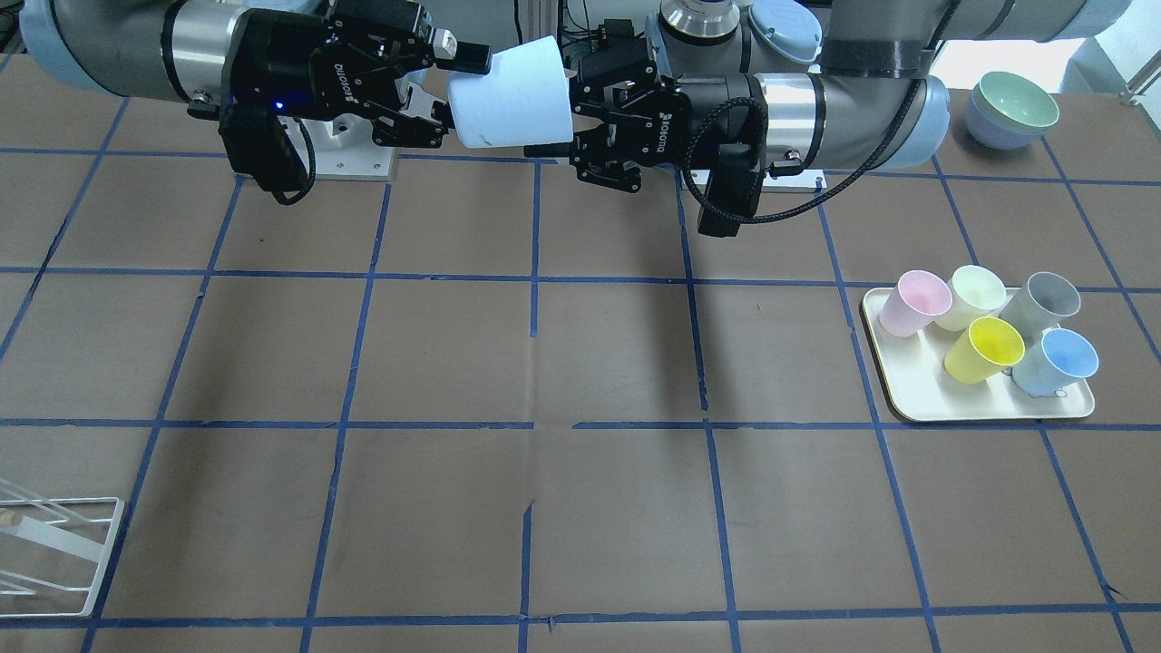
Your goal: Transfer IKEA cup to right arm and place on rack
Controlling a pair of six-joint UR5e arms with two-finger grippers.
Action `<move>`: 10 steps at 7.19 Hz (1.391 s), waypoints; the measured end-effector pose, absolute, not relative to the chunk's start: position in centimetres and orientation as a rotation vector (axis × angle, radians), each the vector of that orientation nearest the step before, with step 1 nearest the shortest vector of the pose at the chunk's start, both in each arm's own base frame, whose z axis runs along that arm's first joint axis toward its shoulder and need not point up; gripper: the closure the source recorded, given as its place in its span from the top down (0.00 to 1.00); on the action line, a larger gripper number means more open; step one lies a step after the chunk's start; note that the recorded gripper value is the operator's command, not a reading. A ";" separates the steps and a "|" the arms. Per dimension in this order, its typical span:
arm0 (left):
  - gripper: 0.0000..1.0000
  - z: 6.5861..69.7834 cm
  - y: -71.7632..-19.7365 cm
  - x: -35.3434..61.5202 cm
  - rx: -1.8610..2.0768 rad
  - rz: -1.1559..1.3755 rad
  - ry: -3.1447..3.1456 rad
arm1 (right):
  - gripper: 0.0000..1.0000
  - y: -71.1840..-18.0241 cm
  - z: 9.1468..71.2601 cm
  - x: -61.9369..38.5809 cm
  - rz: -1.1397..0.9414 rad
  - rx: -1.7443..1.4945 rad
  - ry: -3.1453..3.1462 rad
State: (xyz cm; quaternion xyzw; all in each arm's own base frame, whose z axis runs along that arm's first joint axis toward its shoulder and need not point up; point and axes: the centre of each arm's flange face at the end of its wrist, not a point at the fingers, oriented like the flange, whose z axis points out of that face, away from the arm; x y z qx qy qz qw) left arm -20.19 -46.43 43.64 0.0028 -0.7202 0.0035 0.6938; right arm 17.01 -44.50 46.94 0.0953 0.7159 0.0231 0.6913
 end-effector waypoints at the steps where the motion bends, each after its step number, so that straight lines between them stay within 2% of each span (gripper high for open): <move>1: 1.00 43.7 -46.4 -20.2 0.014 -0.001 -1.609 | 0.00 -44.6 47.3 16.8 0.048 0.212 1.604; 4: 1.00 43.8 -46.6 -19.9 0.024 -0.008 -1.612 | 0.00 -45.8 47.7 13.1 -0.007 0.262 1.612; 7: 1.00 45.0 -46.7 -19.6 -0.068 -0.038 -1.673 | 0.00 -46.5 47.4 5.0 -0.057 0.303 1.736; 10: 1.00 48.2 -48.0 -18.6 -0.147 -0.195 -1.900 | 0.00 -46.2 50.0 -1.5 -0.112 0.080 2.155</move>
